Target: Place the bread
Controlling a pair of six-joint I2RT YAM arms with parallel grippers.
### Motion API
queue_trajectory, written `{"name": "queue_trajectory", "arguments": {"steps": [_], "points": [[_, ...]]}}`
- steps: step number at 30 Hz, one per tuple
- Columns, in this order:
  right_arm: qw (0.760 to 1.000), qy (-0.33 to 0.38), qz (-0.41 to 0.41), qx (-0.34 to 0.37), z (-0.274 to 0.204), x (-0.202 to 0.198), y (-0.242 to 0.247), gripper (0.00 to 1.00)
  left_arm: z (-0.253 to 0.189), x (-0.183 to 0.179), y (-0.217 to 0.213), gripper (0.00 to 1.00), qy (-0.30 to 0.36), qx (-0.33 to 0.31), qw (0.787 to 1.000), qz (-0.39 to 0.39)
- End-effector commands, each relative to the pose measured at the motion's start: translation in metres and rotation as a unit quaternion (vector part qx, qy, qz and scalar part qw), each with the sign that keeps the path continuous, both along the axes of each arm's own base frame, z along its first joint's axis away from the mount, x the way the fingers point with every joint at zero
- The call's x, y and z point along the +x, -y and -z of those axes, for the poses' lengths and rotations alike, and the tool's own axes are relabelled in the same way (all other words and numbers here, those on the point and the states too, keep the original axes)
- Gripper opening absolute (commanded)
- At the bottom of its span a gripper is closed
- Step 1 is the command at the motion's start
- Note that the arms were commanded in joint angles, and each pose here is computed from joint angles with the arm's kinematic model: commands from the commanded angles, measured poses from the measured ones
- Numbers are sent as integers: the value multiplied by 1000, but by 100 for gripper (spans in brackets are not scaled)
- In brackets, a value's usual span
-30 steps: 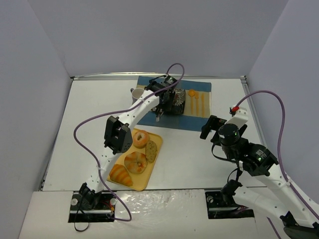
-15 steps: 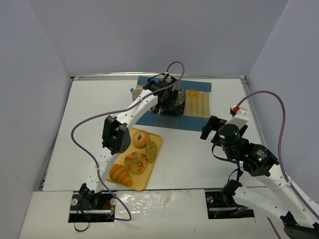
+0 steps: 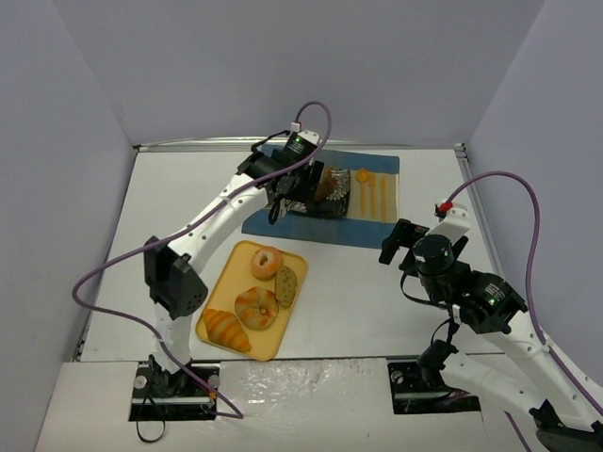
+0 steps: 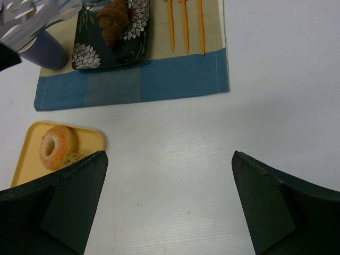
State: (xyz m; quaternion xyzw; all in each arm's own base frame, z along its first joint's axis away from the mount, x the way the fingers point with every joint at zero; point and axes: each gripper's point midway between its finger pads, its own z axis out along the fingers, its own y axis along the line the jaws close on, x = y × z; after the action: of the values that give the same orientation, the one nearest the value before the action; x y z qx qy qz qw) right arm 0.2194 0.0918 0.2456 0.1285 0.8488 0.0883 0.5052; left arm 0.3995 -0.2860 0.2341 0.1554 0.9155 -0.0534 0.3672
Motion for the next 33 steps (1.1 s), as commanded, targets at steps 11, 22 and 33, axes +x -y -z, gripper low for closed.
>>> {"name": "queue_trajectory", "arguments": {"steps": [11,22,33], "points": [[1000,15,11,8,-8,12,-6,100,-40,-80,-219,63,45,-34,970,-236],[1000,15,9,4,-7,17,-10,100,68,-39,-254,63,-40,-26,956,-288],[1000,7,12,1,7,12,-5,100,140,4,-255,63,-112,-53,946,-299]]}}
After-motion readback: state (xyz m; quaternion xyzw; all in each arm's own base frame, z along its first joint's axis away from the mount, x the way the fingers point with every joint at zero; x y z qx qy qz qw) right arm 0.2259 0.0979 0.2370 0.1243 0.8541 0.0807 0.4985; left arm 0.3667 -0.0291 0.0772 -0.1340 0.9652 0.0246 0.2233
